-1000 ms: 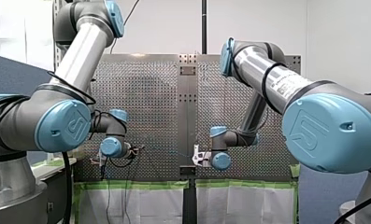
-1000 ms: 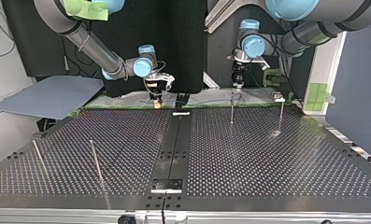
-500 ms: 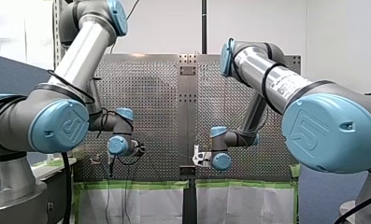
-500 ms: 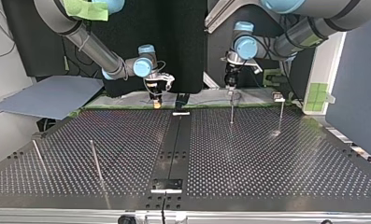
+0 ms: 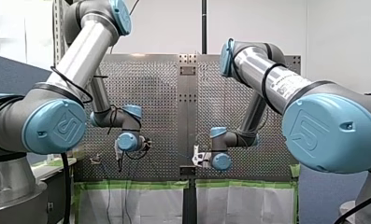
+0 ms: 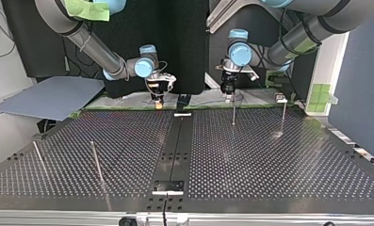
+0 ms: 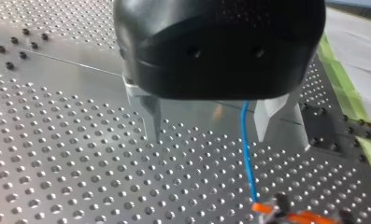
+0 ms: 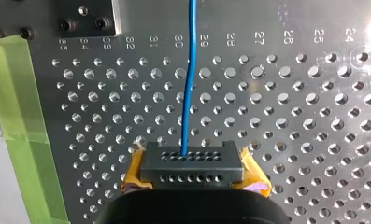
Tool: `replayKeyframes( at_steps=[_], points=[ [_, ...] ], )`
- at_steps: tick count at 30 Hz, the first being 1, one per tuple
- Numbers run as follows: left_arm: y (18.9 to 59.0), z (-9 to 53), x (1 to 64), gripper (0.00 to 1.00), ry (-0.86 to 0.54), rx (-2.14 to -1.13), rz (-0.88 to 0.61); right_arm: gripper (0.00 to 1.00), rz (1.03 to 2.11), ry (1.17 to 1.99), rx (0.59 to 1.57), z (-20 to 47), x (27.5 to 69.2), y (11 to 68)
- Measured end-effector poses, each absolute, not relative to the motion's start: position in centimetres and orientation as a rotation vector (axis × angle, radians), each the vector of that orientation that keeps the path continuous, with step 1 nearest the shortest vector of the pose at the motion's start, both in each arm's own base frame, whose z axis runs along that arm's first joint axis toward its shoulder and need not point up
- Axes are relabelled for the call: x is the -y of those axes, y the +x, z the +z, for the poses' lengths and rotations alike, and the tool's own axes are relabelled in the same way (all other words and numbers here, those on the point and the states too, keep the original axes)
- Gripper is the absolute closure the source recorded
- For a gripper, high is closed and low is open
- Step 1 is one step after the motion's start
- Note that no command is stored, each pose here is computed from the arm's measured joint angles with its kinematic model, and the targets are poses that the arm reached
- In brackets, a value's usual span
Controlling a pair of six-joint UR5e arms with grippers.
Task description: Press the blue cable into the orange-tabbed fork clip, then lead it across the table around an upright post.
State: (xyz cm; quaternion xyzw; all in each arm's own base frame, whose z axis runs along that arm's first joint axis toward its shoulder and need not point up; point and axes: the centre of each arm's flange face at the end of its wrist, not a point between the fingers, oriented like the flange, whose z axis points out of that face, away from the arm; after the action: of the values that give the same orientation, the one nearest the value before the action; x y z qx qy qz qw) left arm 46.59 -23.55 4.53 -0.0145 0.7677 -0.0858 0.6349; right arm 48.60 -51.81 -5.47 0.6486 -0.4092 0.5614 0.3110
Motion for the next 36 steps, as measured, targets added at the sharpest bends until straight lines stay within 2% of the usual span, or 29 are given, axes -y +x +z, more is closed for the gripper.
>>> replayKeyframes(
  at_steps=[15,36],
  points=[
    [49.1,0.6,24.8,0.0,-0.045,-1.797,-0.136,1.0,1.48,1.721,1.079,-5.6,51.8,48.6],
    [52.4,2.2,25.9,0.0,-0.075,-1.743,-0.119,1.0,1.476,1.732,1.08,-5.6,51.5,48.7]
  ],
)
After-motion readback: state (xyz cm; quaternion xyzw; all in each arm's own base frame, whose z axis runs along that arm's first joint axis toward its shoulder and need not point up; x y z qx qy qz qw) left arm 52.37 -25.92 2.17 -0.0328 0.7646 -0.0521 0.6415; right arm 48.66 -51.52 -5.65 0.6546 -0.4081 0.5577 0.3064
